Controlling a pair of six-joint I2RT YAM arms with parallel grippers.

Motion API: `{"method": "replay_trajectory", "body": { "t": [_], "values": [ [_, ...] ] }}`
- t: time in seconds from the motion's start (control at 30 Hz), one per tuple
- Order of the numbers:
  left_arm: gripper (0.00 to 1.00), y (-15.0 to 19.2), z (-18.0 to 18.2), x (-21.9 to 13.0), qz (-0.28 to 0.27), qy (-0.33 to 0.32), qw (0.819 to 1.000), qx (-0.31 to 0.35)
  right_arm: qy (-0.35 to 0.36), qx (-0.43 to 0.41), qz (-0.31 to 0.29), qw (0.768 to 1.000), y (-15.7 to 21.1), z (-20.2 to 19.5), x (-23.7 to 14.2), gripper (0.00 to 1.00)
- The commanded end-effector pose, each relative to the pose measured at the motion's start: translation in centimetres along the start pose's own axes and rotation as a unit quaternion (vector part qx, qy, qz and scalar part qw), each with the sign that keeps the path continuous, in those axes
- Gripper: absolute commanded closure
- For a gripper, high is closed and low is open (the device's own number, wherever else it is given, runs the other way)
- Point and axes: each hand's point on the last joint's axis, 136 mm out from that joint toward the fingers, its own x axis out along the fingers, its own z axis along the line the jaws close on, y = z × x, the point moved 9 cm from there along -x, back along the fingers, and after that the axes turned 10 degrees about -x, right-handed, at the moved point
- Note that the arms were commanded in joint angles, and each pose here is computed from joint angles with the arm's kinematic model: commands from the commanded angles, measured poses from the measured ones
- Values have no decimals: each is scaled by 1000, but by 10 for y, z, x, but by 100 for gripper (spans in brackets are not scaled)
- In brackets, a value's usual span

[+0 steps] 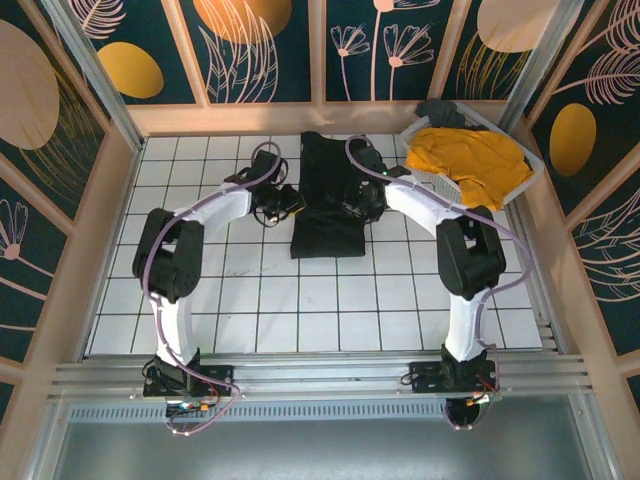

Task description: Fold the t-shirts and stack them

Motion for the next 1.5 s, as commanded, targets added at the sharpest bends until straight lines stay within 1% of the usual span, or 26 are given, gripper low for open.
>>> {"method": "replay_trajectory", "body": {
  "t": [0.0,0.03,0.07,0.1,0.13,0.17,0.23,0.3,0.4,0.5,0.6,0.77,0.8,0.97,1.03,1.07,1.13,1.17,1.2,1.23,1.3,1.33,1.47],
  "values": [
    [49,-16,-19,0,-13,23,999,26,16,-18,-18,1000,-15,-3,-4,33],
    [40,-17,-22,-4,-19,26,999,30,25,-18,-24,999,-18,-5,-8,20],
    [38,-16,-22,-7,-24,27,999,32,29,-18,-31,999,-20,-6,-13,17],
    [37,-14,-19,-12,-28,23,999,31,30,-22,-42,998,-20,-5,-19,13],
    [38,-10,-14,-15,-30,19,999,29,24,-27,-57,998,-20,-4,-30,8],
    [39,-6,-9,-20,-30,18,999,25,18,-30,-64,997,-18,-4,-36,5],
    [43,9,11,-30,-28,8,1000,6,27,-31,-84,996,-11,-9,-52,3],
    [47,27,31,-37,-16,12,1000,-20,33,-33,-83,995,3,-16,-60,3],
    [48,55,57,-44,8,27,998,-57,23,-22,-55,998,33,-27,-60,10],
    [45,71,76,-41,29,41,995,-91,6,-4,-21,1000,66,-33,-49,18],
    [41,75,79,-33,44,59,990,-117,-26,32,9,999,87,-40,-34,22],
    [40,76,74,-20,55,70,987,-131,-69,81,28,994,94,-39,-14,26],
    [40,77,76,-14,60,63,987,-133,-76,89,33,993,94,-38,-9,27],
    [41,79,73,4,72,58,987,-131,-79,116,52,989,98,-40,11,32],
    [48,82,73,10,83,52,987,-128,-79,125,55,987,97,-41,14,36],
    [53,83,74,12,85,48,987,-128,-79,129,56,987,97,-41,16,40],
    [72,86,79,14,86,39,987,-129,-77,135,54,986,94,-42,17,49],
    [83,86,80,13,84,38,987,-130,-75,136,49,987,91,-42,17,54],
    [95,87,82,13,81,36,987,-130,-72,135,43,987,88,-42,16,63],
    [100,87,82,11,81,37,987,-131,-70,132,36,988,84,-41,14,73],
    [100,89,84,6,77,39,987,-135,-62,116,18,991,74,-36,6,96],
    [100,90,84,1,68,43,987,-137,-58,105,10,993,69,-33,2,100],
    [100,89,74,-33,14,91,987,-130,-39,67,-21,997,57,-23,-20,100]
  ]
}}
